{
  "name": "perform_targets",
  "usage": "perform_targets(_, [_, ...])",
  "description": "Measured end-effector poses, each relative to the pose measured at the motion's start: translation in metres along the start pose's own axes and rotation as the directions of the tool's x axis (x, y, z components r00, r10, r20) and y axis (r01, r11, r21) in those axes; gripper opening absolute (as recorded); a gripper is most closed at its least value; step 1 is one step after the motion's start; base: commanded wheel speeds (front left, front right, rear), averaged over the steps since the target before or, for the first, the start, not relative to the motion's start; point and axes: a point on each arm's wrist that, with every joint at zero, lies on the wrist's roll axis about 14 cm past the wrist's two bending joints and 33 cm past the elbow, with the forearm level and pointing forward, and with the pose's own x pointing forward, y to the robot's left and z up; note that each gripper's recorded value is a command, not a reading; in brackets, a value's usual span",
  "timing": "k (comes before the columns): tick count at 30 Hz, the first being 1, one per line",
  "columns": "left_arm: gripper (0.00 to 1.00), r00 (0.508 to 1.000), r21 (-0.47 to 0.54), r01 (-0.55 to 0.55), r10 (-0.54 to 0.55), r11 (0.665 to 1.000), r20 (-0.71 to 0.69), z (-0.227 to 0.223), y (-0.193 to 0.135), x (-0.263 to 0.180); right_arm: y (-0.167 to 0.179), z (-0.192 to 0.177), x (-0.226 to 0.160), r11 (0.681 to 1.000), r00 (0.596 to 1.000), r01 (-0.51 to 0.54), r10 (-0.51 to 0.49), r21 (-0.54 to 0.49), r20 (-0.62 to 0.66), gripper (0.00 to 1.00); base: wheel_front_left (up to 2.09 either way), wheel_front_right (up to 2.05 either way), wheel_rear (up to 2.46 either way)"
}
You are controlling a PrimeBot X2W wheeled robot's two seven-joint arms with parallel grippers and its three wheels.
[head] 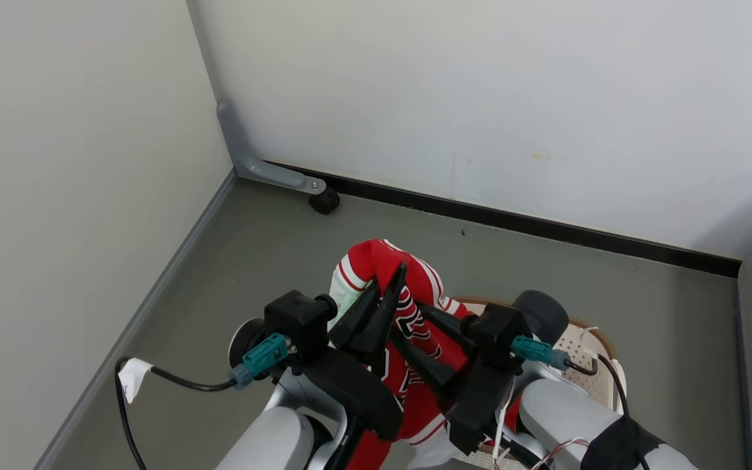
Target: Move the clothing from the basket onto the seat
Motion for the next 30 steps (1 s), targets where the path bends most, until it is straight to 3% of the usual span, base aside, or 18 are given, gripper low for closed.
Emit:
perform_targets(1, [0.0, 1.0, -0.001, 0.002, -0.002, 1.0, -0.003, 0.0, -0.001, 0.0, 0.0, 0.0, 0.0, 1.0, 1.0, 0.003, -0.003, 0.005, -0.001, 0.36, 0.0, 0.0, 0.0])
perform_targets(3, [0.0, 1.0, -0.005, 0.006, -0.006, 1.0, -0.001, 0.0, -0.002, 0.001, -0.002, -0.001, -0.001, 1.0, 1.0, 0.008, -0.008, 0.014, -0.001, 0.45, 0.0, 0.0, 0.0])
perform_targets(6, [0.0, 1.0, -0.011, 0.012, -0.012, 1.0, -0.007, 0.0, -0.004, 0.002, -0.003, -0.001, -0.001, 1.0, 1.0, 0.013, -0.012, 0.017, -0.003, 0.25, 0.0, 0.0, 0.0])
perform_targets(7, [0.0, 1.0, -0.011, 0.014, -0.014, 1.0, -0.006, 0.0, -0.004, 0.002, -0.003, -0.001, -0.001, 1.0, 1.0, 0.015, -0.014, 0.021, -0.003, 0.07, 0.0, 0.0, 0.0])
perform_targets(8, [0.0, 1.0, -0.011, 0.016, -0.016, 1.0, -0.005, 0.0, -0.005, 0.002, -0.004, -0.001, -0.001, 1.0, 1.0, 0.016, -0.016, 0.023, -0.003, 0.0, 0.0, 0.0, 0.0])
perform_targets(18, [0.01, 1.0, -0.014, 0.019, -0.019, 1.0, -0.011, 0.0, -0.006, 0.004, -0.013, 0.002, -0.003, 0.997, 0.999, 0.047, -0.048, 0.059, 0.007, 0.0, 0.0, 0.0, 0.0])
perform_targets(19, [0.21, 1.0, -0.014, 0.012, -0.012, 1.0, -0.01, 0.0, -0.004, 0.004, -0.015, 0.003, -0.003, 0.997, 0.998, 0.054, -0.055, 0.063, 0.01, 0.0, 0.0, 0.0, 0.0])
perform_targets(20, [0.21, 1.0, -0.013, 0.007, -0.007, 1.0, -0.01, 0.001, -0.003, 0.004, -0.017, 0.004, -0.004, 0.996, 0.998, 0.061, -0.062, 0.069, 0.013, 0.0, 0.0, 0.0, 0.0])
perform_targets(21, [0.42, 1.0, -0.011, 0.004, -0.005, 1.0, -0.01, 0.001, -0.001, 0.004, -0.02, 0.004, -0.005, 0.995, 0.998, 0.067, -0.068, 0.072, 0.016, 0.0, 0.0, 0.0, 0.0])
perform_targets(22, [0.83, 1.0, -0.008, 0.002, -0.002, 1.0, -0.012, 0.0, 0.0, 0.004, -0.022, 0.005, -0.005, 0.994, 0.997, 0.075, -0.077, 0.077, 0.019, 0.0, 0.0, 0.0, 0.0])
perform_targets(23, [1.0, 1.0, -0.003, -0.007, 0.007, 1.0, -0.015, -0.001, 0.003, 0.003, -0.024, 0.006, -0.006, 0.994, 0.996, 0.081, -0.082, 0.078, 0.021, 0.0, 0.0, 0.0, 0.0])
perform_targets(30, [1.0, 0.999, 0.004, -0.017, 0.018, 1.0, -0.047, -0.014, 0.008, -0.003, -0.047, 0.009, -0.022, 0.986, 0.988, 0.149, -0.151, 0.078, 0.029, 0.0, 0.0, 0.0, 0.0])
